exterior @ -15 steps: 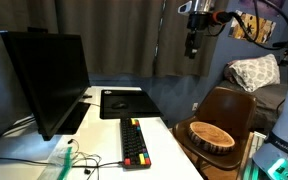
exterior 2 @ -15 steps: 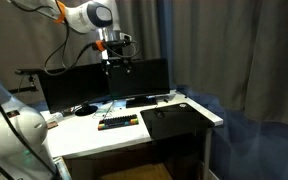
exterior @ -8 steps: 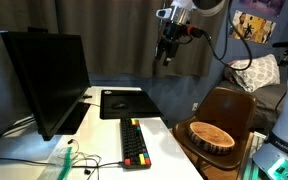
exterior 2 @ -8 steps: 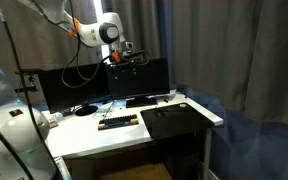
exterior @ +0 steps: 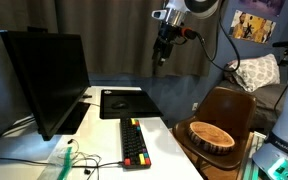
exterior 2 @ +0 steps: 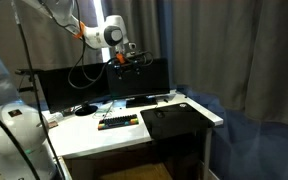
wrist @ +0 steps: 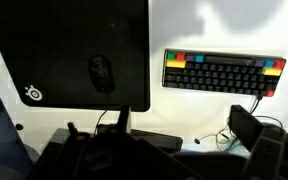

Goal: Move the black mouse backwards

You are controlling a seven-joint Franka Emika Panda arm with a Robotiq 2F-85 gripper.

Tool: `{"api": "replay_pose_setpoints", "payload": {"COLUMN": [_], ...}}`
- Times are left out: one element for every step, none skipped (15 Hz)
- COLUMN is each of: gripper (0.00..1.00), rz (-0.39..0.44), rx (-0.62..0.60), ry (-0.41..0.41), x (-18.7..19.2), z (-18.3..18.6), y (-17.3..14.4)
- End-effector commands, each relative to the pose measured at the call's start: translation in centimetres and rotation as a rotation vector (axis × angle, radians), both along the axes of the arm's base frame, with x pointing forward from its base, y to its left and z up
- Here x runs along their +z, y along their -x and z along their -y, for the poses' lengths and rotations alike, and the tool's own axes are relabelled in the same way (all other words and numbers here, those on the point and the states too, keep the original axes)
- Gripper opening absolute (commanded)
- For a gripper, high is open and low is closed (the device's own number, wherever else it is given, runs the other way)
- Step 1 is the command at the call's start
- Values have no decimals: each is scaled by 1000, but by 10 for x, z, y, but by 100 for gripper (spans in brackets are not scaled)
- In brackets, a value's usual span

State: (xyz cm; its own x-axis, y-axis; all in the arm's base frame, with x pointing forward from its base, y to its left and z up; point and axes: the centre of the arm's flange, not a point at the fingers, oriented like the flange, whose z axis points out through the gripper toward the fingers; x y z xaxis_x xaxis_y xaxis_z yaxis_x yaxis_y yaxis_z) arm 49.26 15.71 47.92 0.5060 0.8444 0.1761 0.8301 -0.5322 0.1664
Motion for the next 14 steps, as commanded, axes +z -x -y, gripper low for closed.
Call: {"api": "replay_pose_setpoints", "payload": {"gripper": [100, 100, 100, 100, 100, 100, 100, 100, 100, 100, 100, 97, 74, 73], "rz": [0, 0, -1, 0, 4, 5, 12, 13, 8, 2, 5, 6, 7, 12], "rx": [0, 0, 0, 23, 51, 87, 115, 144, 164, 180, 191, 190, 192, 187], "ry": [0, 0, 0, -8, -5, -14, -12, -29, -39, -59, -77, -101, -122, -142], "x": [0, 0, -1, -1, -4, -8, -12, -16, -22, -30, -37, -46, -54, -63], "z": [0, 0, 0, -1, -6, -13, -20, -29, -35, -40, -43, -43, -43, -42], "y": [0, 0, 0, -6, -19, -31, -43, -59, -73, -88, -102, -116, -127, -139]}}
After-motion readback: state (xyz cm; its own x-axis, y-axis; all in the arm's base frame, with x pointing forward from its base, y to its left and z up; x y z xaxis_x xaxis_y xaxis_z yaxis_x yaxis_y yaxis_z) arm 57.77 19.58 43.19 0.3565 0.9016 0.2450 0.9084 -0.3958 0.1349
